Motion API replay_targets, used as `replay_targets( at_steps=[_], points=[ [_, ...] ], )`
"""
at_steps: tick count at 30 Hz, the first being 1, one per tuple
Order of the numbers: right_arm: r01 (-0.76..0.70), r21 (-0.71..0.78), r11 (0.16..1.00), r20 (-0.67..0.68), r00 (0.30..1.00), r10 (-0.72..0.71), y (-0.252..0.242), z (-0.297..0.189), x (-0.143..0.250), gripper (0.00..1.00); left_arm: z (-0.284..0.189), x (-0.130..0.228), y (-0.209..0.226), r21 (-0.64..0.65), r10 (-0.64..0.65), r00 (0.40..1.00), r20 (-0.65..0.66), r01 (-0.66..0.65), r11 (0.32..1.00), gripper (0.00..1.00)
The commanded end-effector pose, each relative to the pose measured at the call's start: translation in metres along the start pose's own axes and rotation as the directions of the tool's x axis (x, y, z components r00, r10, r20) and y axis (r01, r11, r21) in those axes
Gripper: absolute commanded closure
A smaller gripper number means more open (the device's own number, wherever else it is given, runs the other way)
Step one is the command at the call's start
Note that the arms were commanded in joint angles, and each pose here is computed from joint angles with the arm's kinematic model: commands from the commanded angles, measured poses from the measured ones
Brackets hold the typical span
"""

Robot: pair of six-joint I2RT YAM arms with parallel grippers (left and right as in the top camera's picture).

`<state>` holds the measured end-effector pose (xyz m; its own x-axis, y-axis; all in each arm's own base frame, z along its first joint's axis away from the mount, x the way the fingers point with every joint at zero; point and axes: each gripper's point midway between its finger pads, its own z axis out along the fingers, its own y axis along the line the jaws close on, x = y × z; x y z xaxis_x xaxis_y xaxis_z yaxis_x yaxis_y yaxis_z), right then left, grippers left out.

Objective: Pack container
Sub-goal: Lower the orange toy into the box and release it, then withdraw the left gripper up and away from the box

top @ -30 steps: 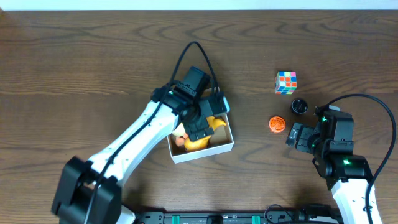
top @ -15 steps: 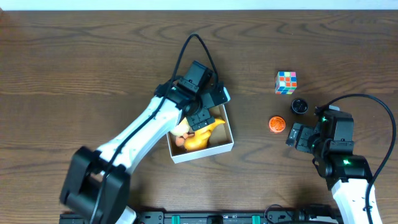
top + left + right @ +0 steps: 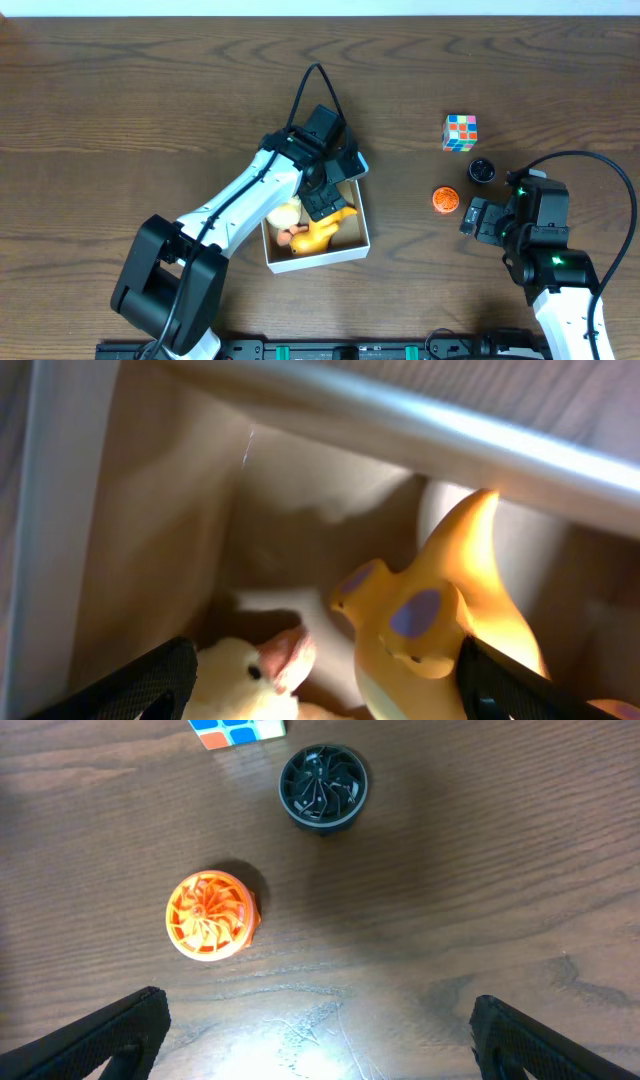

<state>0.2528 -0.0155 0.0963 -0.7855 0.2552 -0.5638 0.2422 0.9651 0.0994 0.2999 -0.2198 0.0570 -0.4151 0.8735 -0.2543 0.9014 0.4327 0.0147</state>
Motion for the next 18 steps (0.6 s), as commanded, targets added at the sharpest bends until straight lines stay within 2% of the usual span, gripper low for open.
replay_targets(
  at_steps=[1, 8, 12, 15, 18],
  points=[
    [0.003, 0.007, 1.000, 0.032, 0.999, -0.004, -0.001, -0.004, -0.012, 0.01, 0.008, 0.000, -0.012, 0.045, -0.007, 1.000, -0.018, 0.008, 0.999, 0.15],
    [0.003, 0.007, 1.000, 0.033, 0.999, -0.003, -0.001, -0.004, -0.012, 0.01, -0.005, -0.009, 0.000, -0.028, 0.003, 1.000, 0.009, -0.003, 1.000, 0.14],
    [0.004, 0.008, 1.000, 0.034, 0.999, -0.004, -0.001, -0.004, -0.012, 0.01, -0.059, -0.027, 0.017, -0.162, 0.011, 0.993, 0.114, 0.008, 0.987, 0.14],
    [0.003, 0.011, 1.000, 0.035, 0.999, -0.003, -0.002, -0.004, -0.012, 0.01, -0.088, -0.020, 0.037, -0.256, -0.113, 0.980, 0.165, 0.153, 0.954, 0.14],
    [0.003, 0.014, 1.000, 0.036, 0.999, -0.004, -0.002, -0.004, -0.013, 0.01, -0.105, 0.002, 0.065, -0.308, -0.340, 0.915, 0.217, 0.395, 0.866, 0.14]
  ],
)
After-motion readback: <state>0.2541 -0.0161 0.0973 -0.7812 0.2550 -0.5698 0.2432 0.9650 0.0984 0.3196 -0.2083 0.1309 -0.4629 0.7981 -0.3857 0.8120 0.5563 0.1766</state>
